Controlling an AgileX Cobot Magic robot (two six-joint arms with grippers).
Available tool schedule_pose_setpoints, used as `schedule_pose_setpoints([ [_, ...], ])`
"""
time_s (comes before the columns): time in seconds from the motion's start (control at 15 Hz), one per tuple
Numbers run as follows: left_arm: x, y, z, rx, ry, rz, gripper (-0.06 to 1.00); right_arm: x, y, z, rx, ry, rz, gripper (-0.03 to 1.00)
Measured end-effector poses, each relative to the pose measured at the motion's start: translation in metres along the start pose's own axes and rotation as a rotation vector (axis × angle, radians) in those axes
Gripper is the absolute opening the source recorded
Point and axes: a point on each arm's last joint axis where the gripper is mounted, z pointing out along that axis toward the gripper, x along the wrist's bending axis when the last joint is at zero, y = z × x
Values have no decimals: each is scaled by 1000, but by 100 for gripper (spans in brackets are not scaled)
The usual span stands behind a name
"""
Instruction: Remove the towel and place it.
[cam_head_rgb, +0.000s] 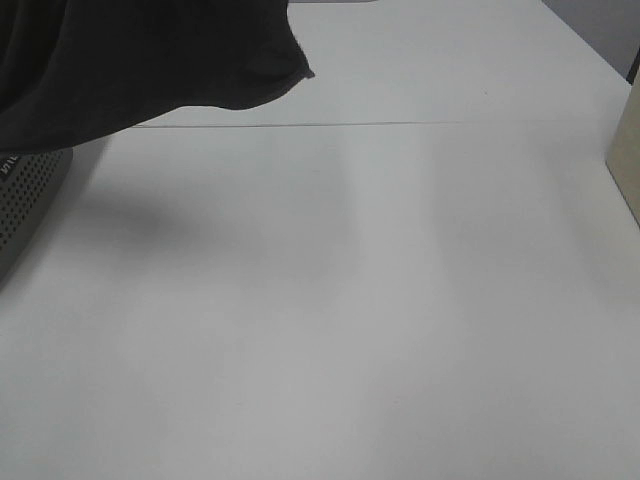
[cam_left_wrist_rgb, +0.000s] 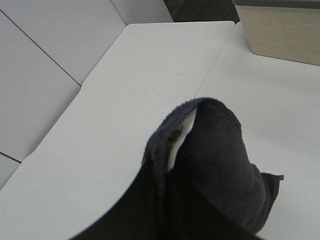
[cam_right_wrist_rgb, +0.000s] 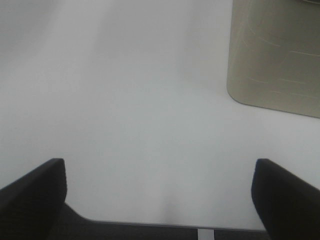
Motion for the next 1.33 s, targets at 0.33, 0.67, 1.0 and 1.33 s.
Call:
schedule_pose_setpoints([
  [0.33,-25,15,16,-30,-66,53,0,15,31,15,26,189,-45,97],
  [0.67,-55,32,22,-82,-162,81,0,56,87,62,-119,704,-174,97],
  [1.0,-64,38,22,-104,-195,85,0,72,105,126,-138,948,-137,97],
  [1.33,-67,41,21,-136,-227,50,0,118,147,187,-85,1178,-133,97],
])
